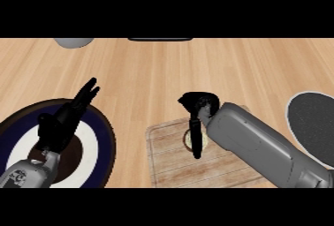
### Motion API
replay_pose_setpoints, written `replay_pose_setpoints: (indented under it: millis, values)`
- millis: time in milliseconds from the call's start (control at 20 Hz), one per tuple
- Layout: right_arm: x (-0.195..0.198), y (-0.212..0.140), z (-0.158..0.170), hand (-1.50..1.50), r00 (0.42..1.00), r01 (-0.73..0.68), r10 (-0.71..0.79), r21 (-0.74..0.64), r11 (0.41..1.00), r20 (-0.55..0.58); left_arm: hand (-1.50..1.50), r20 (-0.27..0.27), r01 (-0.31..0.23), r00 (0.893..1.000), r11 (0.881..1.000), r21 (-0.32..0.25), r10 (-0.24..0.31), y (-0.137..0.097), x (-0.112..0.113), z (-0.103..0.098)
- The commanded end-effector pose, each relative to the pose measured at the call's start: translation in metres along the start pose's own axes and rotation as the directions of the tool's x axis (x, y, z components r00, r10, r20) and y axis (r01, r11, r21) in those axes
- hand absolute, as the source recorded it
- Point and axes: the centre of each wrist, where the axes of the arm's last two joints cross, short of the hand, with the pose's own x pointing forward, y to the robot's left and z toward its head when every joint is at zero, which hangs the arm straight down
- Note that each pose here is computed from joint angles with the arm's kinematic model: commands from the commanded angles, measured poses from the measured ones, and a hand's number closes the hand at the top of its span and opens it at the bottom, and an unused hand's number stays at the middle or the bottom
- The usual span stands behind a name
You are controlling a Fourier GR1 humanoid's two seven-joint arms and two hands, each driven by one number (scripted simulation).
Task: Pick the cupcake from the cutting board and place it in the pan
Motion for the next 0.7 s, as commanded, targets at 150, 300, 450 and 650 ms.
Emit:
replay_pose_setpoints:
  millis: [150,300,450,650]
  values:
    - [0.009,0.016,-0.003,-1.50,0.985,-0.073,0.078,0.034,0.997,-0.153,0.00,0.010,-0.005,1.000,1.000,-0.004,0.005,-0.001,-0.007,0.001]
    - [0.018,0.027,-0.011,-1.50,0.985,-0.076,0.078,0.018,0.997,-0.153,0.00,0.002,0.001,1.000,1.000,0.005,-0.001,-0.010,-0.013,0.003]
    - [0.004,0.007,-0.013,-1.50,0.985,-0.050,0.050,0.002,0.999,-0.167,0.00,0.004,0.013,1.000,1.000,-0.003,-0.013,-0.006,0.003,0.002]
    - [0.003,0.046,-0.032,-1.50,0.983,-0.088,0.088,0.009,0.996,-0.161,0.00,-0.006,-0.008,1.000,1.000,0.009,0.008,0.010,-0.017,-0.011]
